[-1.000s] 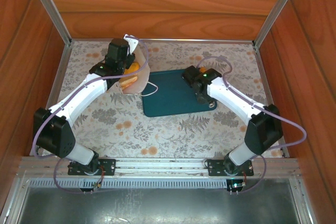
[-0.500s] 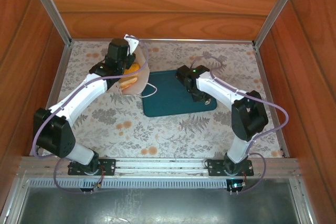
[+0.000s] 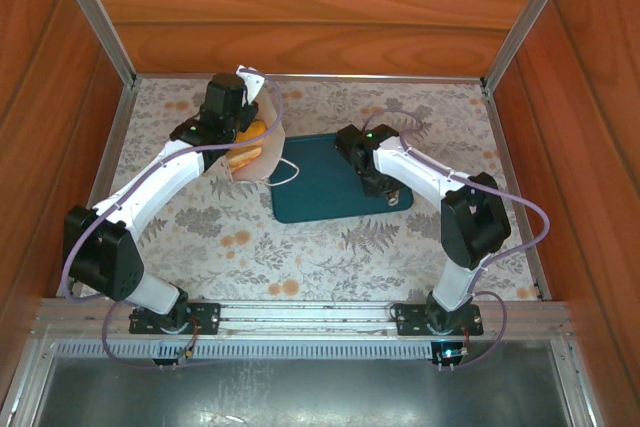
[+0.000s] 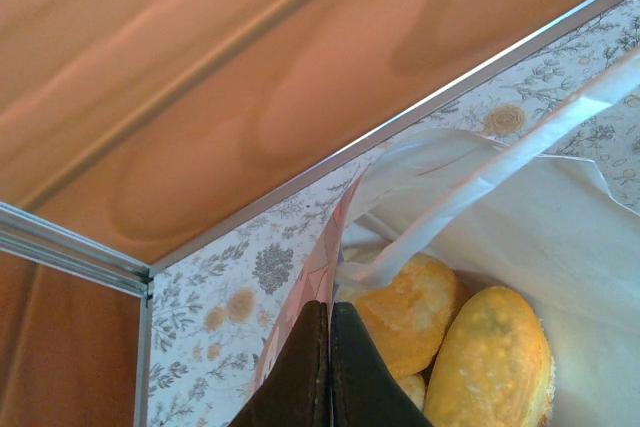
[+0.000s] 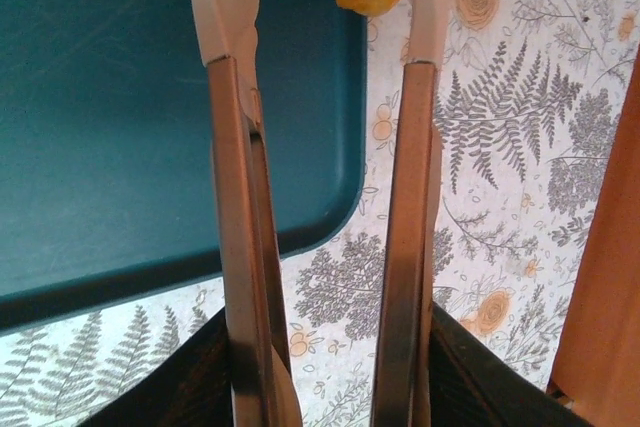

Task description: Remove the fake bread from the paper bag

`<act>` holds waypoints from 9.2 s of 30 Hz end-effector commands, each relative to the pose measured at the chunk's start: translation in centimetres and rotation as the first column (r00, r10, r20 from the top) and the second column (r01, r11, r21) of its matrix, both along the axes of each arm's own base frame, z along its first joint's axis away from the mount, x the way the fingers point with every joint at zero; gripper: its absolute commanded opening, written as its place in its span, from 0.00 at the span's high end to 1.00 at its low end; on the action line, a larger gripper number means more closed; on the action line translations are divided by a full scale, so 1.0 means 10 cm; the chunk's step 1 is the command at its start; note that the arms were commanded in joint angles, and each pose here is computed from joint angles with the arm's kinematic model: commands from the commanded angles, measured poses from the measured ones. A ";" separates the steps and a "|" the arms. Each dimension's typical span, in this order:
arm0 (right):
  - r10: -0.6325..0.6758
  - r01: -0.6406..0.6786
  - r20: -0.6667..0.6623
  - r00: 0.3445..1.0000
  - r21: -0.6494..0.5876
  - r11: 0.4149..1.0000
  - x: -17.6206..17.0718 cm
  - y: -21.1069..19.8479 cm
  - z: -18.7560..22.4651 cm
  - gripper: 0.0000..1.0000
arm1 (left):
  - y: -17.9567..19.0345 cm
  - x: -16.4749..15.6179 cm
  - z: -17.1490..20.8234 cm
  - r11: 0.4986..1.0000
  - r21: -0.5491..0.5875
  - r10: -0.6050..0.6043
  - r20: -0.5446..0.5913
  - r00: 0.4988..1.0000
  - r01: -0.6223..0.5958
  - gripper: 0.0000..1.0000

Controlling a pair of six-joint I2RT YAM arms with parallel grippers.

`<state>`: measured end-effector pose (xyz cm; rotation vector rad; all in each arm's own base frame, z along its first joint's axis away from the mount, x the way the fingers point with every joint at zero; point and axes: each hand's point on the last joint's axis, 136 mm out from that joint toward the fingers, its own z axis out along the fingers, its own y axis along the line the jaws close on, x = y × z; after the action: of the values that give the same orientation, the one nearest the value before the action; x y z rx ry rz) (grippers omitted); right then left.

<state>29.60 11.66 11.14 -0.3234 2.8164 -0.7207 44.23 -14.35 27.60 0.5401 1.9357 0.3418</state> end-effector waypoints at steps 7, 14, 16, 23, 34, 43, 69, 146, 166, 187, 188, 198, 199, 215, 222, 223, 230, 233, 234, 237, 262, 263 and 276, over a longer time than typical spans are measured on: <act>0.030 -0.030 0.005 1.000 0.056 0.998 -0.07 0.19 0.20 0.53 | 0.02 0.04 0.33 0.998 -0.057 0.019 0.080 0.997 -0.015 1.00; 0.053 -0.053 -0.005 0.999 0.112 0.992 -0.15 0.28 0.29 0.54 | 0.03 0.02 0.33 0.998 -0.056 0.019 0.078 0.997 -0.015 1.00; 0.055 -0.055 0.005 0.998 0.138 0.989 -0.16 0.30 0.36 0.54 | 0.03 0.02 0.31 0.998 -0.054 0.017 0.076 0.997 -0.013 1.00; 0.065 -0.088 0.096 0.993 0.258 0.962 -0.23 0.34 0.73 0.56 | 0.01 -0.03 0.30 0.999 -0.045 -0.014 0.073 0.997 0.017 1.00; 0.170 -0.313 0.277 0.946 0.634 0.707 -0.52 0.82 1.46 0.61 | -0.08 -0.11 0.28 0.994 -0.048 -0.090 0.072 0.993 0.094 1.00; 0.261 -0.417 0.329 0.907 0.783 0.462 -0.73 1.29 1.84 0.62 | -0.09 -0.11 0.25 0.994 -0.042 -0.098 0.061 0.993 0.101 1.00; 0.627 -0.752 0.457 0.631 0.560 0.349 -0.56 2.20 1.59 0.62 | -0.12 -0.12 0.24 0.992 -0.034 -0.120 0.047 0.992 0.122 1.00; 0.944 -0.950 0.125 0.305 -0.032 0.311 -0.11 2.71 0.78 0.67 | -0.18 -0.11 0.13 0.989 -0.019 -0.150 0.011 0.989 0.150 1.00; 0.868 -0.894 0.237 0.436 0.002 0.448 -0.23 2.36 1.11 0.78 | -0.12 -0.12 0.16 0.992 -0.007 -0.123 0.017 0.992 0.123 1.00; 0.842 -0.874 0.306 0.445 -0.056 0.482 -0.41 1.93 1.49 0.79 | -0.12 -0.09 0.14 0.993 0.005 -0.118 0.011 0.993 0.118 1.00; 0.840 -0.874 0.312 0.444 -0.057 0.483 -0.41 1.93 1.49 0.79 | -0.13 -0.09 0.15 0.993 0.003 -0.120 0.012 0.993 0.120 1.00; 0.864 -0.875 0.288 0.413 -0.136 0.464 -0.27 2.03 1.45 0.80 | -0.15 -0.12 0.20 0.991 -0.005 -0.132 0.021 0.991 0.132 1.00; 0.866 -0.874 0.286 0.410 -0.148 0.463 -0.25 2.04 1.46 0.80 | -0.15 -0.12 0.20 0.991 -0.003 -0.133 0.021 0.991 0.133 1.00; 0.918 -0.902 0.269 0.290 -0.245 0.357 -0.11 2.35 1.57 0.81 | -0.20 -0.14 0.21 0.990 0.005 -0.142 0.019 0.990 0.142 1.00; 0.927 -0.890 0.264 0.267 -0.301 0.342 -0.09 2.28 1.74 0.81 | -0.18 -0.13 0.21 0.991 0.018 -0.132 0.021 0.991 0.131 1.00; 0.928 -0.887 0.263 0.265 -0.310 0.342 -0.08 2.26 1.76 0.81 | -0.17 -0.13 0.21 0.991 0.020 -0.131 0.022 0.991 0.131 1.00; 0.934 -0.868 0.264 0.241 -0.371 0.329 -0.09 2.13 1.98 0.80 | -0.16 -0.15 0.25 0.992 0.026 -0.126 0.031 0.992 0.125 1.00; 0.933 -0.860 0.268 0.239 -0.388 0.332 -0.09 2.09 2.04 0.80 | -0.15 -0.14 0.26 0.992 0.027 -0.123 0.035 0.992 0.122 1.00; 0.932 -0.858 0.271 0.239 -0.391 0.333 -0.09 2.07 2.06 0.80 | -0.14 -0.14 0.25 0.992 0.029 -0.121 0.032 0.992 0.120 1.00; 0.930 -0.854 0.280 0.239 -0.394 0.338 -0.11 2.03 2.11 0.80 | -0.14 -0.13 0.25 0.992 0.035 -0.119 0.033 0.992 0.118 1.00; 0.910 -0.843 0.244 0.336 -0.354 0.406 -0.45 1.42 2.07 0.82 | 0.00 0.01 0.30 0.997 0.050 -0.058 0.044 0.997 0.056 1.00; 0.905 -0.843 0.259 0.339 -0.345 0.414 -0.46 1.40 2.09 0.82 | 0.02 0.01 0.31 0.997 0.050 -0.054 0.045 0.998 0.051 1.00; 0.695 -0.781 0.516 0.501 -0.077 0.620 -0.77 0.89 2.34 0.82 | 0.05 -0.06 0.33 0.998 0.035 -0.057 0.051 0.997 0.055 1.00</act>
<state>22.47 21.61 33.53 -1.2485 1.8298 -0.4126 43.70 -14.46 28.59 0.6574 1.9075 0.3569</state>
